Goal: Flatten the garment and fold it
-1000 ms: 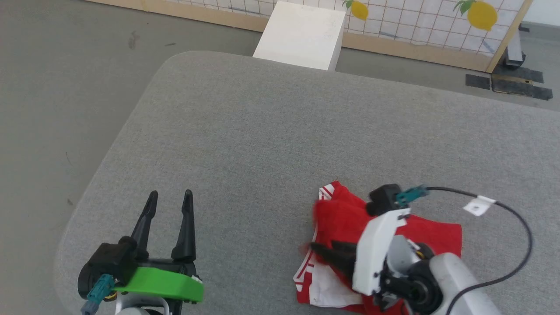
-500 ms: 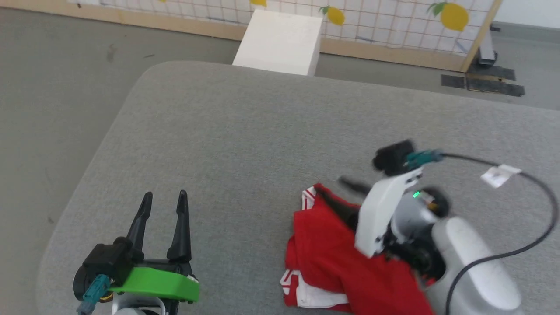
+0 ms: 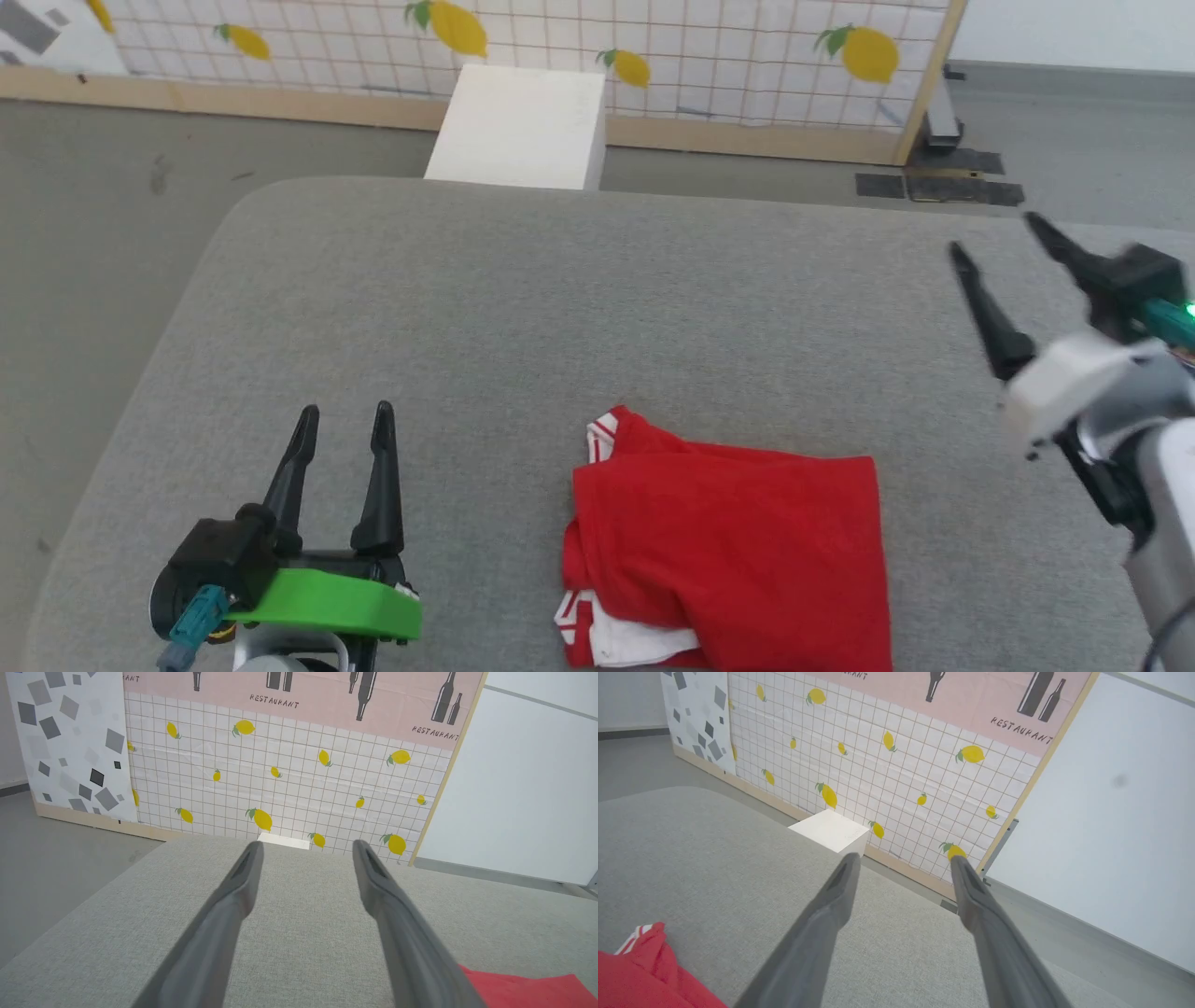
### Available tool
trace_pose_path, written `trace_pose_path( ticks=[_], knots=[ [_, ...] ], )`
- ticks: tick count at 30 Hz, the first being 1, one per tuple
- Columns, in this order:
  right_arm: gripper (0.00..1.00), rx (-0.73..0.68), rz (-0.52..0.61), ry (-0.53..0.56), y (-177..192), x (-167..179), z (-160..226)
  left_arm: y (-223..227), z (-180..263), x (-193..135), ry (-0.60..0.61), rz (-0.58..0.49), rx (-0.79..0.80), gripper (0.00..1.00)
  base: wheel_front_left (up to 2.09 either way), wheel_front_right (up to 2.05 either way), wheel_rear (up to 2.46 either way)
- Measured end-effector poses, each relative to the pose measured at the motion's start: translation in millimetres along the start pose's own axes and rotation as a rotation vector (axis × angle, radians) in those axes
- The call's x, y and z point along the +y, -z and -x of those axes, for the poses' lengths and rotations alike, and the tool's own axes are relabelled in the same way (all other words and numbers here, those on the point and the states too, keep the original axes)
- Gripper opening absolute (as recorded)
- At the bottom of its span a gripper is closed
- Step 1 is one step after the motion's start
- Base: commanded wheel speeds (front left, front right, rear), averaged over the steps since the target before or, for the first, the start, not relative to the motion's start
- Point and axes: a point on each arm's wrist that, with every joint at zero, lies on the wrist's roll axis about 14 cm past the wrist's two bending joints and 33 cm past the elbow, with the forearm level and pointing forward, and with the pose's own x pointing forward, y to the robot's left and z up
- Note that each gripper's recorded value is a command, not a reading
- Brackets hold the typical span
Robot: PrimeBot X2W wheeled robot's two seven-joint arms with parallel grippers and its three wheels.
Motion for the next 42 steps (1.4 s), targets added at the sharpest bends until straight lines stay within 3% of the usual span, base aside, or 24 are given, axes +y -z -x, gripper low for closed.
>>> trace_pose_path(
  ticks=[6,13,22,35,42],
  knots=[
    [1.0,-0.095,-0.003,0.155,5,-37,42,0,-5,-11,0.034,0.009,-0.005,1.0,0.0,0.0,0.0],
    [1.0,-0.151,-0.123,0.293,15,-35,86,6,-3,-21,0.064,0.02,0.014,1.0,0.0,0.0,0.0],
    [1.0,-0.097,-0.106,0.306,40,-7,114,32,7,-25,0.071,0.034,0.1,1.0,0.0,0.0,0.0],
    [1.0,-0.106,-0.119,0.315,40,-4,115,38,9,-25,0.074,0.023,0.12,1.0,0.0,0.0,0.0],
    [1.0,-0.024,-0.132,0.28,53,4,107,42,10,-23,0.067,0.023,0.132,1.0,0.0,0.0,0.0]
  ],
)
